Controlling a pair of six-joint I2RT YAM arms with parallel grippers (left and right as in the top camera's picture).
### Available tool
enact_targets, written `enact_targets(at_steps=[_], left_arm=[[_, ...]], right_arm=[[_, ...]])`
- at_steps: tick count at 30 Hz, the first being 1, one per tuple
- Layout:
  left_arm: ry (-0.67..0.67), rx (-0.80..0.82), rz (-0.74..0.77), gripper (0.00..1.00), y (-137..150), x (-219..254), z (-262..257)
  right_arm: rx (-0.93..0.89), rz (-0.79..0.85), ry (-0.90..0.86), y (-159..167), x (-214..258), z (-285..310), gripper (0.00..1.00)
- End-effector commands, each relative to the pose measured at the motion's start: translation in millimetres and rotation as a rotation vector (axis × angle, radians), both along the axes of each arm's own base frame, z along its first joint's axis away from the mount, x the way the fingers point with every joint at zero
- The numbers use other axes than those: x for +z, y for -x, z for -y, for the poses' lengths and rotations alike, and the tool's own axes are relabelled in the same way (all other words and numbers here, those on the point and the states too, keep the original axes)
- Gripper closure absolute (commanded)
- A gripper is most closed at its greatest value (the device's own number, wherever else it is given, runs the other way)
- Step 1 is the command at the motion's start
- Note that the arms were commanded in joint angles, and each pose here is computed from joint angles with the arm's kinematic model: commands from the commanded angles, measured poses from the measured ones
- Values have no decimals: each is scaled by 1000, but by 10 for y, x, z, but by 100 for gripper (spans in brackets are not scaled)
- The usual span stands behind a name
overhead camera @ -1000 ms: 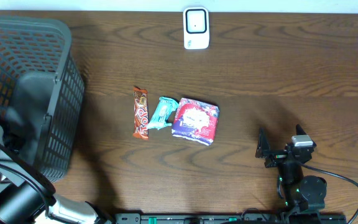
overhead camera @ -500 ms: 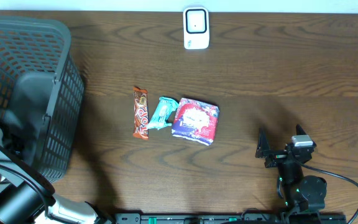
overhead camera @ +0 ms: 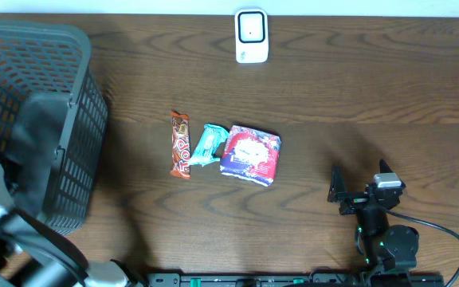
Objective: Scan the item barcode
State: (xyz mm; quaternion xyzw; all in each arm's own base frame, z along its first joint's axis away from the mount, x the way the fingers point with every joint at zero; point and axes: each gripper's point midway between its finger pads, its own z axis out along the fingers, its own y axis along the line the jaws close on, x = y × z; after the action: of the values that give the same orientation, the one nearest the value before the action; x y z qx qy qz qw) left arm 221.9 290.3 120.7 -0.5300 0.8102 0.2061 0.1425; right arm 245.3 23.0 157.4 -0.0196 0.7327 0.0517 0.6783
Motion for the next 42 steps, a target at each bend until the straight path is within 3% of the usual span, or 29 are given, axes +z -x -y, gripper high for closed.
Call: enact_targets(at_steps=[1, 12, 16, 20, 25, 29, 42], left_arm=[[-94, -182, 193, 93, -397, 671, 166], [-212, -740, 756, 92, -1206, 2144, 1426], [-187, -971, 917, 92, -1323, 2533, 2155], [-99, -1178, 969, 93, -1355, 2599, 2963], [90, -1385, 875, 92, -1291, 2242, 3795], [226, -1477, 715, 93, -1234, 1772, 4219], [468, -1458, 161, 88, -1165, 187, 4546]], right_arm=[[-8, 1, 11, 0, -9, 18, 1], [-8, 1, 11, 0, -7, 18, 1], [-8, 1, 11, 0, -7, 18, 1], [-8, 1, 11, 0, -7, 18, 1], [-8, 1, 11, 0, -7, 18, 1], [-8, 1, 11, 0, -7, 18, 1], [-8, 1, 11, 0, -7, 18, 1]])
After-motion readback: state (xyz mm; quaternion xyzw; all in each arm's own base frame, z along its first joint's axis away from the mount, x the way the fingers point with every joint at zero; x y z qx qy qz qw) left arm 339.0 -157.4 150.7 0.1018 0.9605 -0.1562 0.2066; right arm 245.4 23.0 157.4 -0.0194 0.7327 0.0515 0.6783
